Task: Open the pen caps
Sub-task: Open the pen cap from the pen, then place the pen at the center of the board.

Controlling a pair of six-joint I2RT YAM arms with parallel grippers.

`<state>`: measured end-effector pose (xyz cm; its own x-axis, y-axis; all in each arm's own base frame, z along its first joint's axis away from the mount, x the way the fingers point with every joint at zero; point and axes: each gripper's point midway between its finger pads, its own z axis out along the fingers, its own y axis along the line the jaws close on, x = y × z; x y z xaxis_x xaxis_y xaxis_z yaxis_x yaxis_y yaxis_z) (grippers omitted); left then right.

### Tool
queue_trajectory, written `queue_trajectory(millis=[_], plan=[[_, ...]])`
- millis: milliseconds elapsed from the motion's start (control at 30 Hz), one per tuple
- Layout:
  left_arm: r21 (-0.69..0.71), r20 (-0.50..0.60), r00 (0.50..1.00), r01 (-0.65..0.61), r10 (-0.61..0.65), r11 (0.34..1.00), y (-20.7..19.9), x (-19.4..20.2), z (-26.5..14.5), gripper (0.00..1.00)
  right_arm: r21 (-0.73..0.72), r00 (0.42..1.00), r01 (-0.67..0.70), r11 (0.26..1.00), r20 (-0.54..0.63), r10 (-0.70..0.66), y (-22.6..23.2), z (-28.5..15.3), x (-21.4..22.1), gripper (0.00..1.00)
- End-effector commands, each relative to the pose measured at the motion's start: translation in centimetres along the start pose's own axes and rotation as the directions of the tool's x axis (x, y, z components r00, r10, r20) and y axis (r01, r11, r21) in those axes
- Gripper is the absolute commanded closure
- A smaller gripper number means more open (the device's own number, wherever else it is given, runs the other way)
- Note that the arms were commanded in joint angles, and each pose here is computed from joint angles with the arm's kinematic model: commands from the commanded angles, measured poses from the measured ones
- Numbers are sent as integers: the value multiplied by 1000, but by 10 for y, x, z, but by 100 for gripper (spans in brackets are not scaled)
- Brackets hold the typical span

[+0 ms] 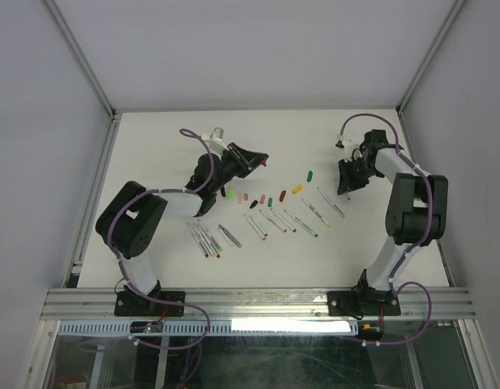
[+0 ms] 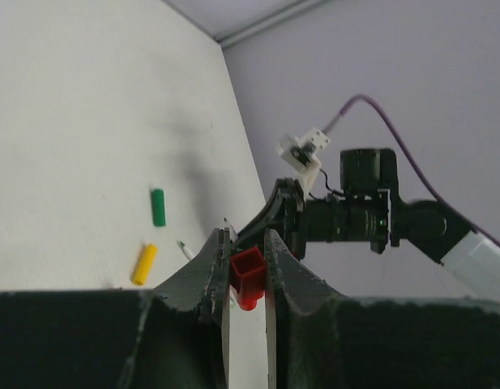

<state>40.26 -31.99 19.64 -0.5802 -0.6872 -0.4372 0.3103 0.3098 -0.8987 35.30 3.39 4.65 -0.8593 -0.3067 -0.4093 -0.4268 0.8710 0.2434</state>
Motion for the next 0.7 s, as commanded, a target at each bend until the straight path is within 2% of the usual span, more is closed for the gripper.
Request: queue_trajectory(millis=[0,167,333,667], plan=[[-25,-35,998,-57,56,998,-15,23,17,100,48,999,43,998,4,-44,-10,-5,-9,87],[-77,-141,987,-91,79,993,-2,75,33,100,60,999,38,997,-25,-37,-16,4,-3,84],[-93,-218,972,-110,88,989,3,109,52,100,50,999,33,998,-39,-31,-15,8,1,79],[-183,-257,957,-182,131,966,13,133,87,100,58,997,30,998,-71,-25,-18,14,7,62]])
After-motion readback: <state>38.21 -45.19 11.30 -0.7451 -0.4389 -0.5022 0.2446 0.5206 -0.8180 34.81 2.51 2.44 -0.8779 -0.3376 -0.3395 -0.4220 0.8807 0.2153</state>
